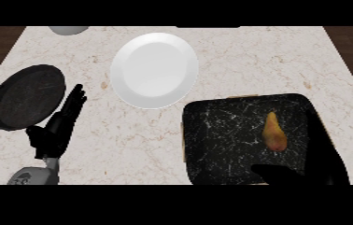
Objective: Pick the pear from the tray and place it in the plate
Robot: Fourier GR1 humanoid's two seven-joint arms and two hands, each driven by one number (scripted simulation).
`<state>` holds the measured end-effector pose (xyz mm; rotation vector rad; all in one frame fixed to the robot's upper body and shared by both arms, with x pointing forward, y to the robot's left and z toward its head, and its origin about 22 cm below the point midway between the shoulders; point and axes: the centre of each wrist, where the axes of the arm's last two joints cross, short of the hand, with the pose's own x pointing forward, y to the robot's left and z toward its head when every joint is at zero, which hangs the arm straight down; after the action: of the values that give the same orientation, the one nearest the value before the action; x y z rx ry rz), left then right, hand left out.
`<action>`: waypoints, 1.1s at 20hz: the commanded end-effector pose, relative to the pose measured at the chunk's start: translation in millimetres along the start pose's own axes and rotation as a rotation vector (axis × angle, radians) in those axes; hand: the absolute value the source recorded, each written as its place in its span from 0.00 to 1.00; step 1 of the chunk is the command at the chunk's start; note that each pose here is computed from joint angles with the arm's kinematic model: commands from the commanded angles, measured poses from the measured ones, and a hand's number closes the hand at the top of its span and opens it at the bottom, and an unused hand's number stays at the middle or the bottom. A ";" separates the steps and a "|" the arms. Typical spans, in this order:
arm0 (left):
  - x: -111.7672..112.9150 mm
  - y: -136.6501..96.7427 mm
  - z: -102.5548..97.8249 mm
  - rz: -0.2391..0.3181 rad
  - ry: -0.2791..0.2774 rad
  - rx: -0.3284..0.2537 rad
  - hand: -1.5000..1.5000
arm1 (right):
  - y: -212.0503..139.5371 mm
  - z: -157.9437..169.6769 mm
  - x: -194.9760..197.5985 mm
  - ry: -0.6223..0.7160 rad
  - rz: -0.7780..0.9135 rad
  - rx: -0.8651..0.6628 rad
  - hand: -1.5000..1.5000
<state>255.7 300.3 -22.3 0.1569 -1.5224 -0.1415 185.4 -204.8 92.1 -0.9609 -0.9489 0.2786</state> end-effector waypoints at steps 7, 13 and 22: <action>-8.9 -3.1 4.9 0.015 0.021 0.007 0.50 | 9.3 -33.0 1.0 0.082 0.071 0.014 0.00; -1.2 11.5 8.6 -0.025 -0.015 -0.004 0.50 | 48.6 -53.8 -36.8 0.102 0.065 0.020 0.00; -3.3 9.4 -2.3 -0.002 0.006 0.001 0.50 | 47.3 -55.4 -29.9 -0.041 0.075 0.093 1.00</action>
<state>256.6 306.8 -24.5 0.1606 -1.5154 -0.1360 220.6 -227.4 33.0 -0.9198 -0.9155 0.3768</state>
